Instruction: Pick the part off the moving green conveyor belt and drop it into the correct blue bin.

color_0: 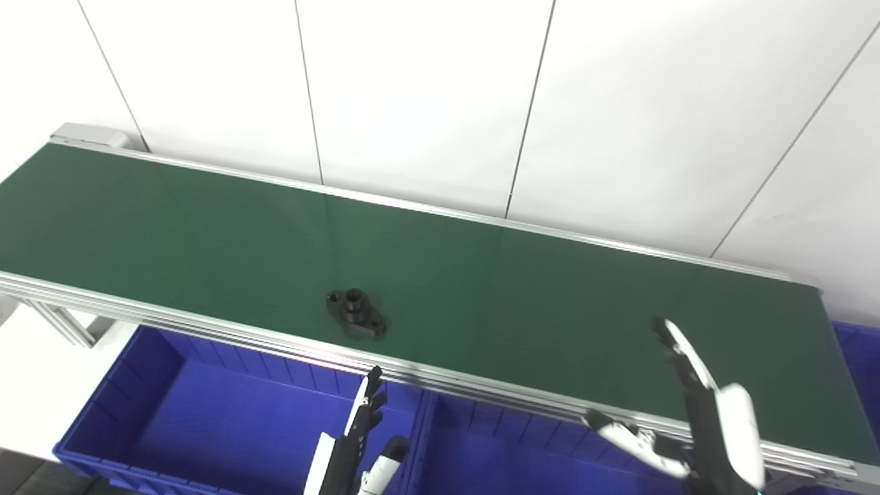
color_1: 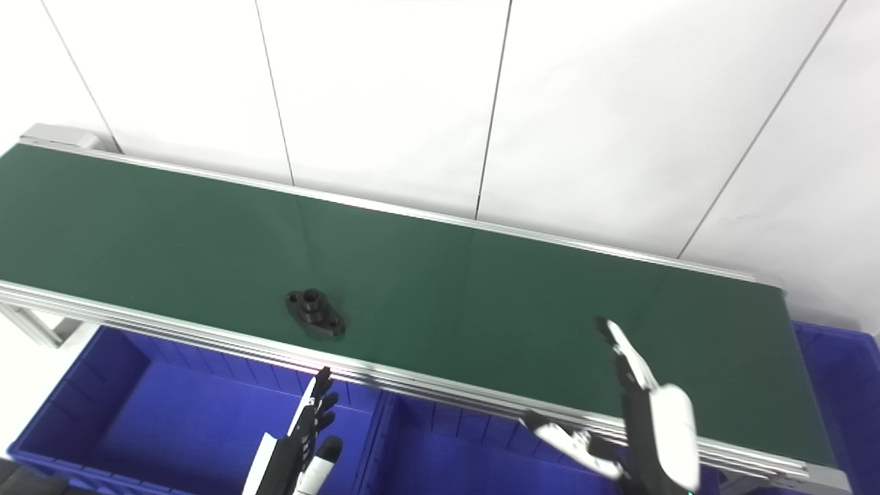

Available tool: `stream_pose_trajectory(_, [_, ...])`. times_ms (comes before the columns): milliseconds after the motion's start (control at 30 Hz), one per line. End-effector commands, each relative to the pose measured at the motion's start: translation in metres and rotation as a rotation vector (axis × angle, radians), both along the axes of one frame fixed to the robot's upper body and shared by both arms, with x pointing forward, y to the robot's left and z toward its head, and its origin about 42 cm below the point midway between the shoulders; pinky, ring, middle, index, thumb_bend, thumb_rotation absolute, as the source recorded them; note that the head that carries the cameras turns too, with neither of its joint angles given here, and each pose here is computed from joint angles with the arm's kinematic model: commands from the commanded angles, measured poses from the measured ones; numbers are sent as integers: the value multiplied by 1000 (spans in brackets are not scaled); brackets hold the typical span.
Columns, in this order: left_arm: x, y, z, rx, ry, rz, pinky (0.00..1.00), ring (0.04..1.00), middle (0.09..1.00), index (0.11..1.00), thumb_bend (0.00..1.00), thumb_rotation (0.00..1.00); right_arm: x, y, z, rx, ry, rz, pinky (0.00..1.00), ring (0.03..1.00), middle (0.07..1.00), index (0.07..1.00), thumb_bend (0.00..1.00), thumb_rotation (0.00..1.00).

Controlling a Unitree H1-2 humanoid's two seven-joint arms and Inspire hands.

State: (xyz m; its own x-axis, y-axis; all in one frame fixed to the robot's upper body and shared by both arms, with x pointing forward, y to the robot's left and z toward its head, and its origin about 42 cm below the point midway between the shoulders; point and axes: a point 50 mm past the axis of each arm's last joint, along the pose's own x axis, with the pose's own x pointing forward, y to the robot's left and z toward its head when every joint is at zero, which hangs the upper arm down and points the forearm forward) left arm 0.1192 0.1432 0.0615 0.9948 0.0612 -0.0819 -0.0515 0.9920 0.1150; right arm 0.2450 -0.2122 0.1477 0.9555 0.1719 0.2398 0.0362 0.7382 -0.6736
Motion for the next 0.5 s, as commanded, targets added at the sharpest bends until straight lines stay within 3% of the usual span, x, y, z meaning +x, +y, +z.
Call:
stream_pose_trajectory(0, [18, -40, 18, -106, -80, -30, 939, 966, 1000, 1000, 662, 980, 11, 9, 19, -59, -36, 11, 727, 819, 846, 842, 969, 373])
stream_pose_trajectory(200, [18, -41, 18, -107, -81, -28, 945, 960, 1000, 1000, 666, 993, 46, 29, 39, -302, -30, 49, 736, 794, 826, 828, 988, 370])
stream_pose_trajectory(467, [19, -45, 19, -117, -81, -32, 954, 965, 1000, 1000, 663, 999, 86, 52, 42, -456, -20, 105, 785, 776, 791, 795, 995, 377])
